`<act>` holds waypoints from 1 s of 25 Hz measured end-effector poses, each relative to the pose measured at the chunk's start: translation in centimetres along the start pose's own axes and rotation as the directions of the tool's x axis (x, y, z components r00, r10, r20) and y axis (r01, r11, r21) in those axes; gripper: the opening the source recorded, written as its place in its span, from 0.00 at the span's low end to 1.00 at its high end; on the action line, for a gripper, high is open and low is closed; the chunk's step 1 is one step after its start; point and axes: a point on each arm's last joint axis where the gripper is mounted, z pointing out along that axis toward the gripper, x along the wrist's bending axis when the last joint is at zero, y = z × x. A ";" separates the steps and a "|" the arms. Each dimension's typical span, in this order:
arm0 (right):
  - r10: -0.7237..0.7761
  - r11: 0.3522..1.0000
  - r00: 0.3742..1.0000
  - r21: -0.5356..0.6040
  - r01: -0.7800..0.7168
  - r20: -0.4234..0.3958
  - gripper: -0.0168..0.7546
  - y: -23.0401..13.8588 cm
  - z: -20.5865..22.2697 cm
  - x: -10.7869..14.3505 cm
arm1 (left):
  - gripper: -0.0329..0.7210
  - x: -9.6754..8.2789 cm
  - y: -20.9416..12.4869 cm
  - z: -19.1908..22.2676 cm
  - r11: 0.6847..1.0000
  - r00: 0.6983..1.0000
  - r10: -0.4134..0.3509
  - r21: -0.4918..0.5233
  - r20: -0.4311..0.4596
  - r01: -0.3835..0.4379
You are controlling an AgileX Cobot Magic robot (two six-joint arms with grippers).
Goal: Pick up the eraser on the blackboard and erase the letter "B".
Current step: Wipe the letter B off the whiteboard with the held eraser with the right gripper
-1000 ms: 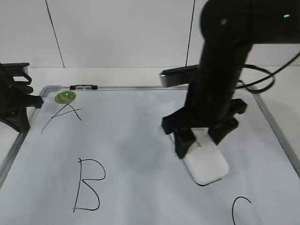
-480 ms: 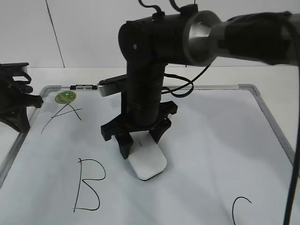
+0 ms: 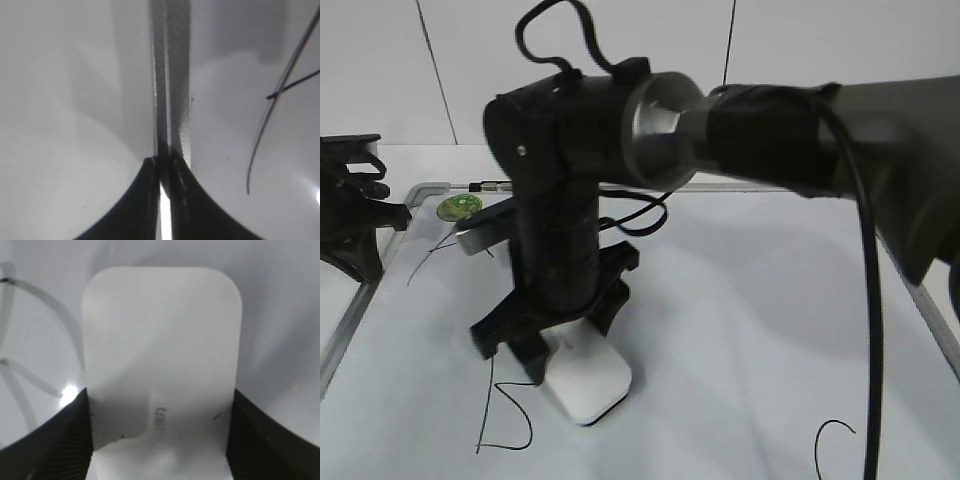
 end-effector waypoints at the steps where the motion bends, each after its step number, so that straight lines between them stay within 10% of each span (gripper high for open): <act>1: -0.022 1.000 1.000 0.003 0.022 -0.022 0.71 -0.2 0.1 1.3 | 0.07 0.0 0.0 0.0 1.000 1.000 0.000 0.000 0.000 0.000; 12: -0.218 0.975 0.964 0.014 0.222 -0.151 0.71 -3.0 0.4 11.6 | 0.07 0.0 0.1 0.0 1.000 1.000 0.000 -0.001 0.000 0.000; 19: -0.162 0.986 0.982 0.009 0.164 -0.094 0.71 -2.4 0.4 10.0 | 0.07 0.0 0.0 0.0 1.000 1.000 -0.001 0.001 0.002 0.001; 25: -0.040 0.999 0.999 -0.011 0.040 -0.004 0.71 -0.5 0.3 4.0 | 0.07 0.0 0.0 0.0 1.000 1.000 -0.003 0.001 0.004 0.003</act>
